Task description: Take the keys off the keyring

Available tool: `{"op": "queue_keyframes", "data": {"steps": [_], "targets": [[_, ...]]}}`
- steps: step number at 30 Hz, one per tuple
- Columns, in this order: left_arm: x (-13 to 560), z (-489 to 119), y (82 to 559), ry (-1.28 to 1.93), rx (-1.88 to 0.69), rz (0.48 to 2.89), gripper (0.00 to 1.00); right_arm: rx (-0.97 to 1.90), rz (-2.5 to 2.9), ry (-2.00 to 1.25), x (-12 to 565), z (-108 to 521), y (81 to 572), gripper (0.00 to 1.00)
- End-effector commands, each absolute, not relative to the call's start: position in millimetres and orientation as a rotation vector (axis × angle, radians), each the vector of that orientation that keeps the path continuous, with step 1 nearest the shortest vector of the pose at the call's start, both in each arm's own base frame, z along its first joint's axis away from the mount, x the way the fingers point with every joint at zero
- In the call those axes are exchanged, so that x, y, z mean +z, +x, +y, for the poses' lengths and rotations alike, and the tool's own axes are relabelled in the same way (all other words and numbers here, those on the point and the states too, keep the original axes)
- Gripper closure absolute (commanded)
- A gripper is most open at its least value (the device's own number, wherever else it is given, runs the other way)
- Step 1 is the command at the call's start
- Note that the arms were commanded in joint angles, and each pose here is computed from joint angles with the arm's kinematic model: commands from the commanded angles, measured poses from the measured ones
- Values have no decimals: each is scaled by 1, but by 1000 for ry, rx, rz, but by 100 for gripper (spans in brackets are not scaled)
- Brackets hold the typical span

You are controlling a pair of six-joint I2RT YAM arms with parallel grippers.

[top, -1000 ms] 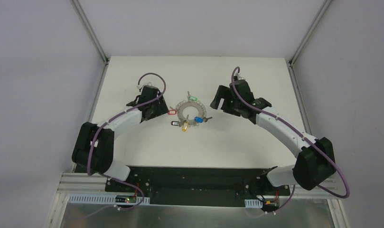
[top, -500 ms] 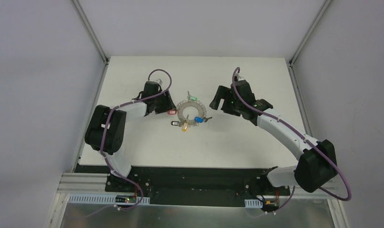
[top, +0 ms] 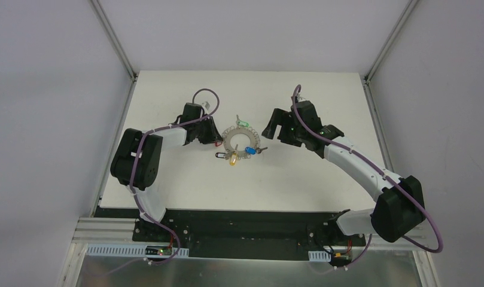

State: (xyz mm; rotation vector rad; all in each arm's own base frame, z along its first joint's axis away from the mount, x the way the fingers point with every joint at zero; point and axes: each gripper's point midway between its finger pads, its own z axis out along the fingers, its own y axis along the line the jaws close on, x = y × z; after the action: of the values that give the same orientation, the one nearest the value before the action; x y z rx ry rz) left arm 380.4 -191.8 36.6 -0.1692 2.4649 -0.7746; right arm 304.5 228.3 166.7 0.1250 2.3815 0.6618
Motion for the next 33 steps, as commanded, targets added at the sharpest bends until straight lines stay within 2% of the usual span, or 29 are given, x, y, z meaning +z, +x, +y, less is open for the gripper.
{"op": "queue_keyframes", "data": {"steps": [1,2,8,20,24,33], "targets": [[37,-193,377,-152,-786,2469,96,716,2337,103,182,234,304,8],[35,-191,377,-155,-774,2479,100,717,2339,100,182,235,304,7],[54,-183,375,-126,-709,2458,100,737,2349,59,179,236,297,8],[131,-227,327,58,-859,2491,100,812,2204,-86,196,232,279,7],[167,-239,311,160,-922,2490,100,892,2130,-170,199,238,268,16],[237,-247,266,427,-1032,2520,100,1110,1902,-381,222,255,235,17]]}}
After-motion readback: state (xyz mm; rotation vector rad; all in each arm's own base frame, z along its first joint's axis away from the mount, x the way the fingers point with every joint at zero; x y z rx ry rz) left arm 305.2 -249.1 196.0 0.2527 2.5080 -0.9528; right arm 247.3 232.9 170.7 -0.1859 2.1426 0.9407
